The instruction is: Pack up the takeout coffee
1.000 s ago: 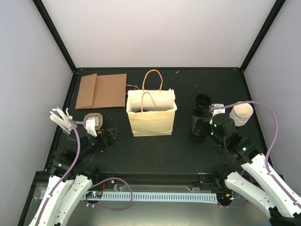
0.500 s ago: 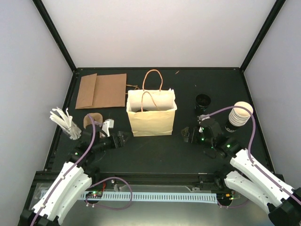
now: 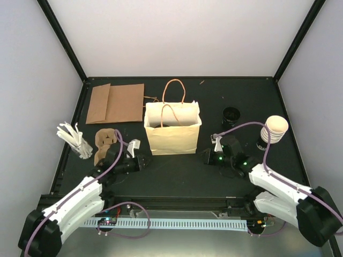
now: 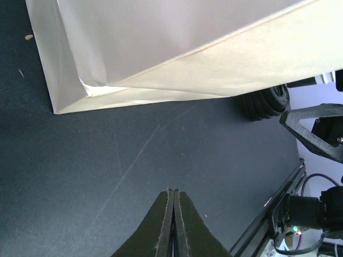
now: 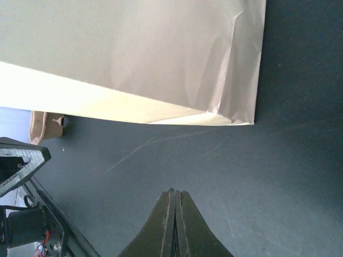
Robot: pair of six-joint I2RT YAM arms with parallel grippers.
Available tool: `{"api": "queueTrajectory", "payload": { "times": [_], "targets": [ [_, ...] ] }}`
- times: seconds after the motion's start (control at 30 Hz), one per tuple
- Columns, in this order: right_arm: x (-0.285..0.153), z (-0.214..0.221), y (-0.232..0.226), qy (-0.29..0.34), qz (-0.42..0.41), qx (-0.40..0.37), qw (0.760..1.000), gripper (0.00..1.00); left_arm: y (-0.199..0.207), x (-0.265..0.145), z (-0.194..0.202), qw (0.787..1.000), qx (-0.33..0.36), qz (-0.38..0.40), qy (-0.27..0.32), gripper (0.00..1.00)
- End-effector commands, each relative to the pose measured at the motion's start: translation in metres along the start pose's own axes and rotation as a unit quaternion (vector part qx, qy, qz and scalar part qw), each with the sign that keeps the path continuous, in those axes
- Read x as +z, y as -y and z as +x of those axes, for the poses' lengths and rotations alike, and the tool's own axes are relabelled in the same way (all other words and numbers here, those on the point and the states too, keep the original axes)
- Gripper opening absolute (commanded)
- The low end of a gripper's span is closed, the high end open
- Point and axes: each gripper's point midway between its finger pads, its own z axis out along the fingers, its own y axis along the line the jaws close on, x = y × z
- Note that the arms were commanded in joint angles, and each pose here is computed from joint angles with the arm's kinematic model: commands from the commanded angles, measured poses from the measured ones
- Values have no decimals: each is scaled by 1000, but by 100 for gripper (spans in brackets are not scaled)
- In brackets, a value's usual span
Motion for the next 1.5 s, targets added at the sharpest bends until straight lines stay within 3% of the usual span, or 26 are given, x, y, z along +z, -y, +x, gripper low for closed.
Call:
{"api": "queueTrajectory", "payload": {
  "times": [0.0,0.4,1.13,1.47],
  "targets": [
    [13,-12,-22,16,-70,16,997,1,4,9,-10,1000,1,14,18,2],
    [48,-29,-2,19,-24,45,999,1,-11,29,-22,999,-28,-14,8,2],
    [90,-85,25,33,31,32,998,1,-25,62,-84,999,-21,-25,32,2],
    [68,-94,30,49,69,7,996,3,-30,56,-84,998,-13,-46,35,2]
  ]
}}
